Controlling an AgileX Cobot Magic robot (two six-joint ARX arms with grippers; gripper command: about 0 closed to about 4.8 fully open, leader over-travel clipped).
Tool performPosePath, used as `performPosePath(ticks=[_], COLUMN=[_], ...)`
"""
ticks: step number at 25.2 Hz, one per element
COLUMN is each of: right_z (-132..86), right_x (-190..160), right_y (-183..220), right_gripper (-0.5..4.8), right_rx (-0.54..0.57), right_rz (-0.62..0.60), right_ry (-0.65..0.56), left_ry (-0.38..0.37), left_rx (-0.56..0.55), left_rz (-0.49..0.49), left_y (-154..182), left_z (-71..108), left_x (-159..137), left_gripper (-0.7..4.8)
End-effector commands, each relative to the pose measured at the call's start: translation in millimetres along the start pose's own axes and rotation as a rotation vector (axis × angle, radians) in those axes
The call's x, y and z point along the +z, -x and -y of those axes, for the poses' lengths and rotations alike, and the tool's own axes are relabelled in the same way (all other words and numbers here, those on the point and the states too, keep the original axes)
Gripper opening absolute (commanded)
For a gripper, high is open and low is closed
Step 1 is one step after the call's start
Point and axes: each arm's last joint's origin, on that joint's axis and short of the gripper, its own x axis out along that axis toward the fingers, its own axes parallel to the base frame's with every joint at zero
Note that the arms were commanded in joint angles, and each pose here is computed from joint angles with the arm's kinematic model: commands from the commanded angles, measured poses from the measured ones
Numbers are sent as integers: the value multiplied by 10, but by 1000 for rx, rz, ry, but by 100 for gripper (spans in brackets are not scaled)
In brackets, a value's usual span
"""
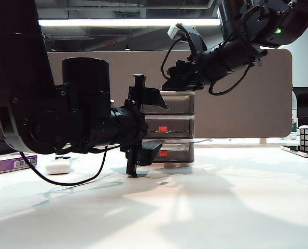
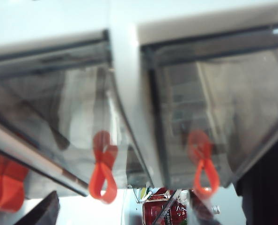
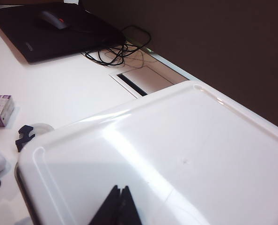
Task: Open the second layer of the drawer on the table, pick up the earphone case on the table and put it in, and finally close the drawer.
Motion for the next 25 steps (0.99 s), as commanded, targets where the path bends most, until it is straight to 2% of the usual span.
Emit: performPosePath(ticks=[1,9,19,20,23,25], right_z=[-22,-31,12,11,9,9], right_x=[-83,-116,23,21,16,16], right_y=[1,10,-3,-2,-1,-1], right_gripper=[-2,-2,-2,-2,-2,-2], right_rx=[18,42,41,42,43,43], right_rz=[-77,-198,-181,-183,-188,-188], right_ry=[-67,-146,-139,-140,-142,-142], left_ry=[5,5,8,8,8,7], left_rx=[-8,-3,18,18,26,49], left_rz=[0,23,49,49,47,40], left_y=[-20,-20,-20,-20,-20,-19], left_z=[18,16,-1,-1,-9,-31], left_x=[5,13,19,19,17,11], left_gripper=[340,340,339,333,254,239])
